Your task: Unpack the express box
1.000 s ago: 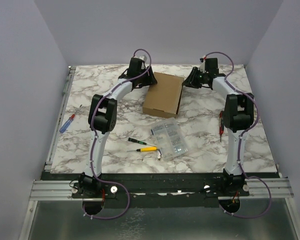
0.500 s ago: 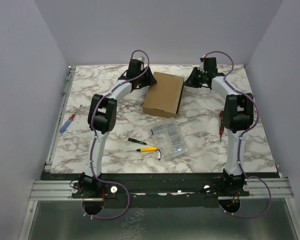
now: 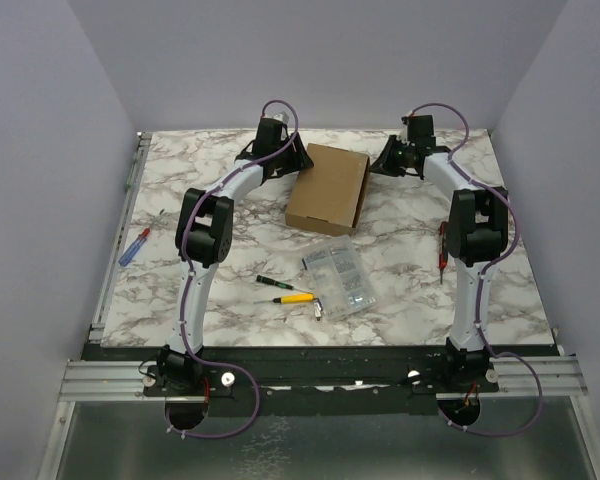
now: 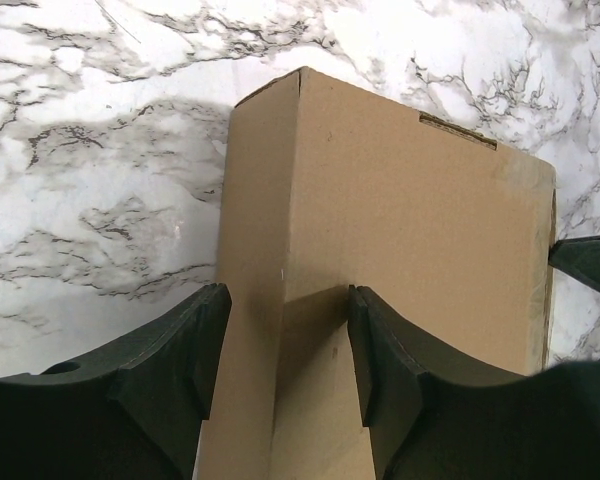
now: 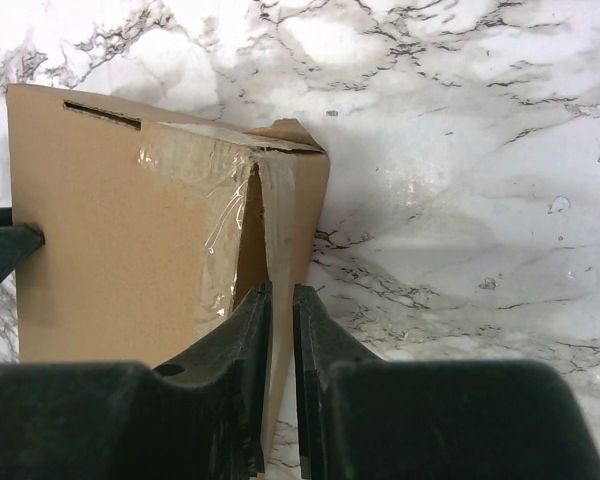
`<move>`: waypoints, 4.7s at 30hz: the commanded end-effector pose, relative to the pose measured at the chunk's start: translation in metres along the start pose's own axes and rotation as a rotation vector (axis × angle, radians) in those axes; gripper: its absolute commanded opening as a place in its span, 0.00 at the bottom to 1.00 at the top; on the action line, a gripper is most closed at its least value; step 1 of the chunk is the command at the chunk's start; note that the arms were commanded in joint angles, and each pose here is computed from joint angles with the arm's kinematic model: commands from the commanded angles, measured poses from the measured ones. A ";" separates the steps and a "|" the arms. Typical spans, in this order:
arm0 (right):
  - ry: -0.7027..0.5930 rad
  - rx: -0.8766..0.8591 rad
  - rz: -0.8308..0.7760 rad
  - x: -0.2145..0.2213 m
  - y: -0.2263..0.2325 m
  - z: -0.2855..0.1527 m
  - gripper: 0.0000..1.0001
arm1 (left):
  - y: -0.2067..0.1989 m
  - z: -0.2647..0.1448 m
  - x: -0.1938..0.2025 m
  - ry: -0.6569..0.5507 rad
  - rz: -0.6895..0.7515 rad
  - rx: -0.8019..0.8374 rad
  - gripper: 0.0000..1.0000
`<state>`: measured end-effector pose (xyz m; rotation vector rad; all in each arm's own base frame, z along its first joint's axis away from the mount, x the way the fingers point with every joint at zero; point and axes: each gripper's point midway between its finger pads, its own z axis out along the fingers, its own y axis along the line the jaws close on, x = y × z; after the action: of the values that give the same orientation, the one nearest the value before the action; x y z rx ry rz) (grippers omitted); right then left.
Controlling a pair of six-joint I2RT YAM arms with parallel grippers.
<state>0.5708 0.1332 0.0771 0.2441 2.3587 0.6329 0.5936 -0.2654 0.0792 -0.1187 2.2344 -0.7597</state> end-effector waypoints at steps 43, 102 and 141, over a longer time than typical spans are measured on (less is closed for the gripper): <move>0.148 -0.308 0.189 0.091 0.029 -0.035 0.40 | -0.087 -0.139 0.013 -0.044 0.243 -0.048 0.70; -0.042 -0.245 -0.251 -0.019 0.174 -0.168 0.00 | -0.012 -0.172 0.000 -0.031 0.258 -0.228 0.68; -0.129 -0.470 -0.247 -0.035 0.184 -0.215 0.00 | -0.110 -0.251 -0.048 -0.196 0.217 0.100 0.72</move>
<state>0.4650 0.1892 0.2895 -0.1550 2.1208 0.9000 0.4452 -0.1932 0.2700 0.0359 2.0651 -0.6161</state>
